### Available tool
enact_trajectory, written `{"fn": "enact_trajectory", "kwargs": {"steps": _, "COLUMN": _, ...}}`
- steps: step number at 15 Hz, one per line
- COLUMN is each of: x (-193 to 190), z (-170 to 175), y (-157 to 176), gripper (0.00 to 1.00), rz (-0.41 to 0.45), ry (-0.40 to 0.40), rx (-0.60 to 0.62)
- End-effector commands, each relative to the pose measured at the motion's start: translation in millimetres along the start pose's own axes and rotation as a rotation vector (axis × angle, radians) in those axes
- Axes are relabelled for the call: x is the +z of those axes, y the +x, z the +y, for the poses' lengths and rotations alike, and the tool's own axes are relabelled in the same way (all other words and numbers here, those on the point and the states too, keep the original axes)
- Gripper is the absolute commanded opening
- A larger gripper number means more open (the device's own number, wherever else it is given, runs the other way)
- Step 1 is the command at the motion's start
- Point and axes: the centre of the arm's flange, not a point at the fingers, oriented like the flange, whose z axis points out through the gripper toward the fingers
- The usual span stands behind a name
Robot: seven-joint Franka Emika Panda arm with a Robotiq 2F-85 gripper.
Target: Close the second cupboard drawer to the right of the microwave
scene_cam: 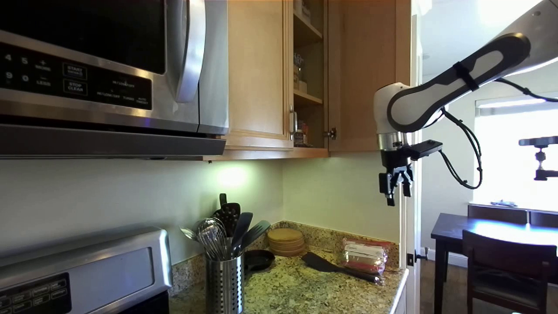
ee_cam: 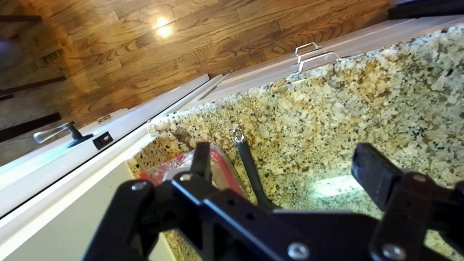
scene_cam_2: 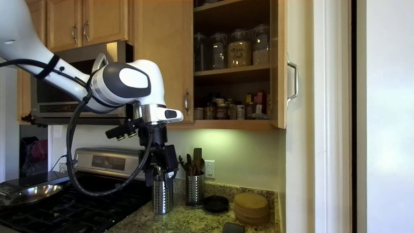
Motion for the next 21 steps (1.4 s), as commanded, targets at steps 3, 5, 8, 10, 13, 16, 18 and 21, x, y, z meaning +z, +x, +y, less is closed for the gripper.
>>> {"fn": "enact_trajectory", "kwargs": {"steps": 3, "x": -13.0, "z": 70.4, "y": -15.0, "gripper": 1.0, "rz": 0.102, "ry": 0.08, "rx": -0.048}}
{"fn": "enact_trajectory", "kwargs": {"steps": 5, "x": -14.5, "z": 92.0, "y": -20.5, "gripper": 1.0, "rz": 0.153, "ry": 0.094, "rx": -0.018}}
{"fn": "enact_trajectory", "kwargs": {"steps": 8, "x": -17.4, "z": 122.4, "y": -25.7, "gripper": 1.0, "rz": 0.253, "ry": 0.135, "rx": 0.016}}
{"fn": "enact_trajectory", "kwargs": {"steps": 10, "x": -19.5, "z": 138.0, "y": -24.9, "gripper": 1.0, "rz": 0.309, "ry": 0.151, "rx": 0.044}}
{"fn": "enact_trajectory", "kwargs": {"steps": 13, "x": -21.2, "z": 155.5, "y": -20.6, "gripper": 1.0, "rz": 0.377, "ry": 0.145, "rx": 0.086}}
{"fn": "enact_trajectory", "kwargs": {"steps": 16, "x": -27.9, "z": 155.8, "y": -16.6, "gripper": 1.0, "rz": 0.369, "ry": 0.128, "rx": 0.099}}
{"fn": "enact_trajectory", "kwargs": {"steps": 18, "x": -27.8, "z": 160.4, "y": -16.9, "gripper": 1.0, "rz": 0.38, "ry": 0.122, "rx": 0.11}}
{"fn": "enact_trajectory", "kwargs": {"steps": 21, "x": -27.9, "z": 160.5, "y": -16.9, "gripper": 1.0, "rz": 0.381, "ry": 0.121, "rx": 0.111}}
